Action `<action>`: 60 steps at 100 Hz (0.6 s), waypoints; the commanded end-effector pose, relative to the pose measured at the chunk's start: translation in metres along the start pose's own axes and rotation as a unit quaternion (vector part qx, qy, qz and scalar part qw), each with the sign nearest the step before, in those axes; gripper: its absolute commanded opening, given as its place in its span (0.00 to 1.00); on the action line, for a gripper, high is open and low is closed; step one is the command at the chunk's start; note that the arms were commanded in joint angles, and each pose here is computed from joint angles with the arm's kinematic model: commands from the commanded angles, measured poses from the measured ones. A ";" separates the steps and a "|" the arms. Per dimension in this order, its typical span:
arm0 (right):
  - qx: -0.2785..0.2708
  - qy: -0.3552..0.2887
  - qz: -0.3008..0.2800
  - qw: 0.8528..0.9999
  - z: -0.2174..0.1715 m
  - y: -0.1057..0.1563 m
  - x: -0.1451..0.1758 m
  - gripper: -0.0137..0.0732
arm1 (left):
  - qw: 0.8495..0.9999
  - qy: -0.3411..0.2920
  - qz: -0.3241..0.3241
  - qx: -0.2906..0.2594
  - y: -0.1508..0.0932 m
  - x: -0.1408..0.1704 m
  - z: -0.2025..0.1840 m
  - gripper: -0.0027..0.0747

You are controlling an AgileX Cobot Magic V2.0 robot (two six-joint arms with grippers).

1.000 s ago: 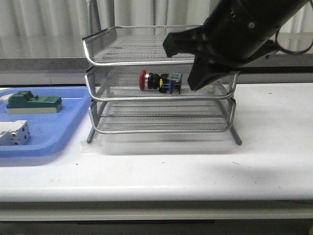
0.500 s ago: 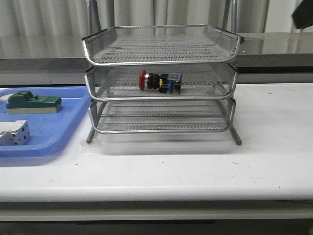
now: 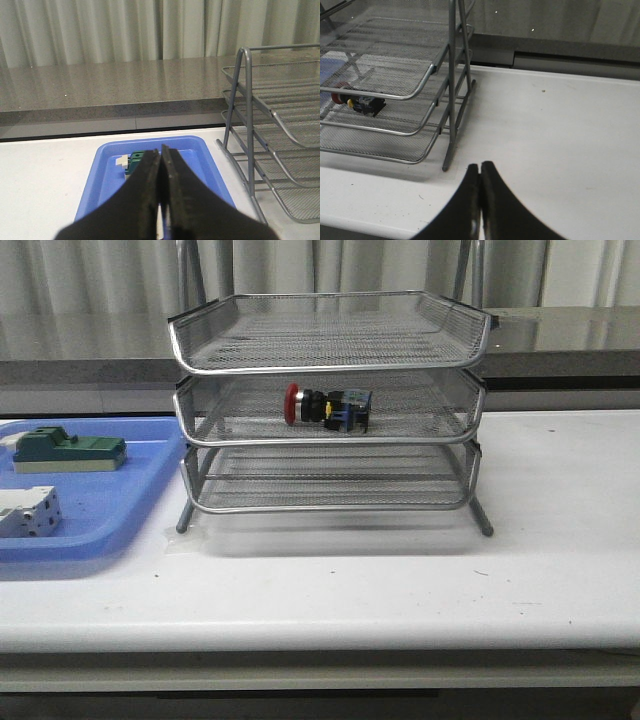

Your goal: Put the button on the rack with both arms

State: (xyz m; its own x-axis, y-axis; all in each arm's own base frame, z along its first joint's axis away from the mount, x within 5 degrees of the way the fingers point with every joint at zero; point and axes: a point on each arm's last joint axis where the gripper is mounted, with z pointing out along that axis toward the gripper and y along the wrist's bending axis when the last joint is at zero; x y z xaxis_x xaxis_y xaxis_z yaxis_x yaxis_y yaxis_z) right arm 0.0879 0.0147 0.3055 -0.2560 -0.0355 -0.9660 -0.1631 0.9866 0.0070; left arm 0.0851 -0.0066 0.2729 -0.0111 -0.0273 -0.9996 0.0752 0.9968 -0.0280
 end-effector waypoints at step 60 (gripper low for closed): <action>0.030 -0.062 -0.041 0.997 -0.041 -0.006 0.003 0.09 | 0.999 -0.043 -0.010 -0.019 0.003 -0.015 0.000 0.01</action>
State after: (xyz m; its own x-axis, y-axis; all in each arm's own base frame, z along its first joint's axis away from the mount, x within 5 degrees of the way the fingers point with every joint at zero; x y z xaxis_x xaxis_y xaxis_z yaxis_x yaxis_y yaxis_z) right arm 0.0491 0.0023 0.2990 -0.2111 -0.0858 -0.9737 -0.1274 0.9901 -0.0596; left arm 0.0851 -0.0066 0.2729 -0.0109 -0.0273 -0.9996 0.0751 0.9968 -0.0280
